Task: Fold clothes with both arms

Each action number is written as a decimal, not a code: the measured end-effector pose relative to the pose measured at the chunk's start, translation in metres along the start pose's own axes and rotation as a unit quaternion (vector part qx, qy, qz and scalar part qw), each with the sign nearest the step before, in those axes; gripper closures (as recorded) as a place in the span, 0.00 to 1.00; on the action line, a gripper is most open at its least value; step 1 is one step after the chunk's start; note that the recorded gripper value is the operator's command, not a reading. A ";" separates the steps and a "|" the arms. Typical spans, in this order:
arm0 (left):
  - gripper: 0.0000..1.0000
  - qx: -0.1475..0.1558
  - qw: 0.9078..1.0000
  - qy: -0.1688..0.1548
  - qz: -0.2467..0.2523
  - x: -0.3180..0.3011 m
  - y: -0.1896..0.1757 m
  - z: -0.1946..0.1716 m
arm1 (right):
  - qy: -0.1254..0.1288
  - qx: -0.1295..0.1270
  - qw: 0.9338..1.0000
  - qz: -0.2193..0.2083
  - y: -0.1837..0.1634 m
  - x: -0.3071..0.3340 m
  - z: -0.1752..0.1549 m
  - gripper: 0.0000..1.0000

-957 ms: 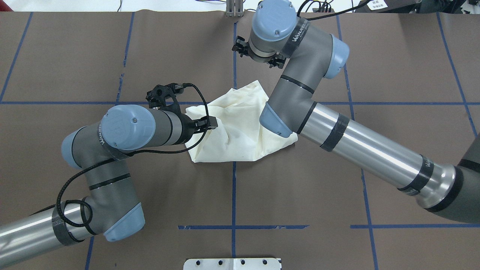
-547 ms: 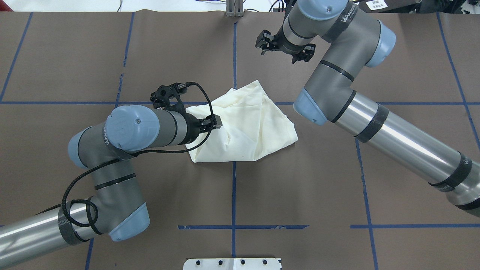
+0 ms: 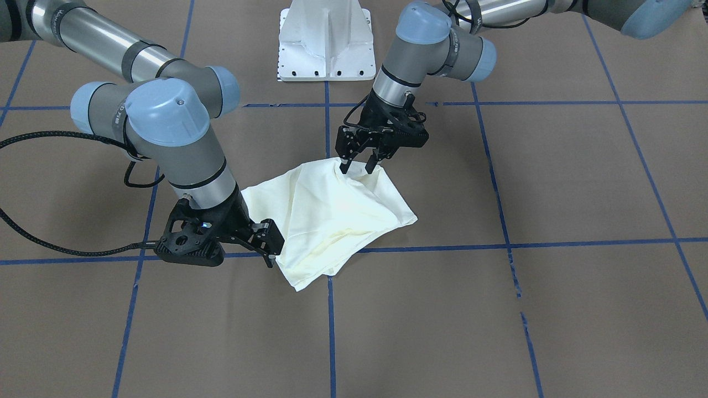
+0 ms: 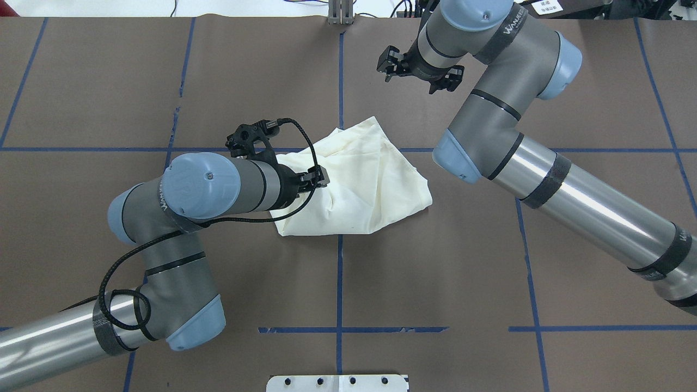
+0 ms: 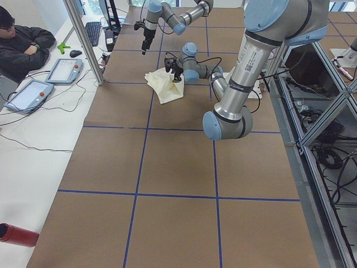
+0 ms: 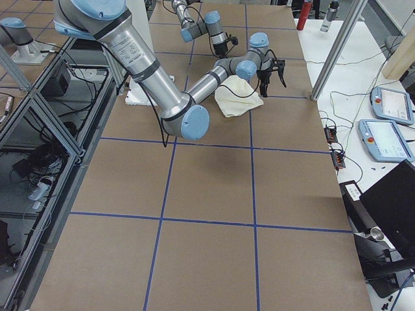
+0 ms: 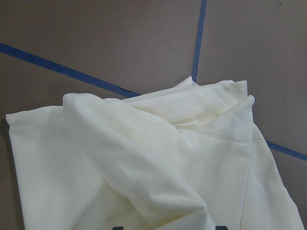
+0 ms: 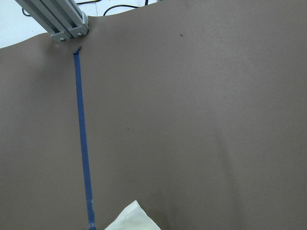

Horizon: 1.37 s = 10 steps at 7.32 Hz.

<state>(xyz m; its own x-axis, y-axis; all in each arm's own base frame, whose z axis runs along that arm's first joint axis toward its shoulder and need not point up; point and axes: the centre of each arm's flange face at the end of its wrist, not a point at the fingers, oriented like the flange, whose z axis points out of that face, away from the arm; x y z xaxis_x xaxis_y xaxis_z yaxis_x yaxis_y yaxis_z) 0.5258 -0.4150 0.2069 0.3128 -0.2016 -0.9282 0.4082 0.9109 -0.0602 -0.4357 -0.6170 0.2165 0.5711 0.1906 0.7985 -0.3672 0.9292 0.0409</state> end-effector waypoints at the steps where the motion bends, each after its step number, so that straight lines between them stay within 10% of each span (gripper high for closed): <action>1: 0.58 -0.001 1.000 -0.002 -0.005 0.000 0.001 0.003 | 0.000 0.000 1.000 0.000 0.000 0.000 0.000 0.00; 5: 0.70 -0.002 1.000 0.010 -0.006 -0.008 0.001 0.022 | 0.002 -0.001 1.000 0.000 0.002 0.003 0.003 0.00; 6: 1.00 -0.002 1.000 0.012 -0.006 -0.008 0.001 0.023 | 0.003 -0.002 1.000 0.000 0.002 0.003 0.004 0.00; 10: 1.00 0.000 1.000 0.009 0.000 -0.014 -0.001 0.023 | 0.003 -0.002 1.000 0.001 0.003 0.004 0.004 0.00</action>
<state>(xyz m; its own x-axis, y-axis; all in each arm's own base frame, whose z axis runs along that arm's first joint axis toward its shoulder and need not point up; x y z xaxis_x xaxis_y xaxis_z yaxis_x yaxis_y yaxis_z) 0.5407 -0.4216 0.2281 0.2963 -0.1956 -0.9348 0.4093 0.9104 -0.0607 -0.4374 -0.6151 0.2228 0.5754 0.1940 0.7945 -0.3657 0.9300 0.0378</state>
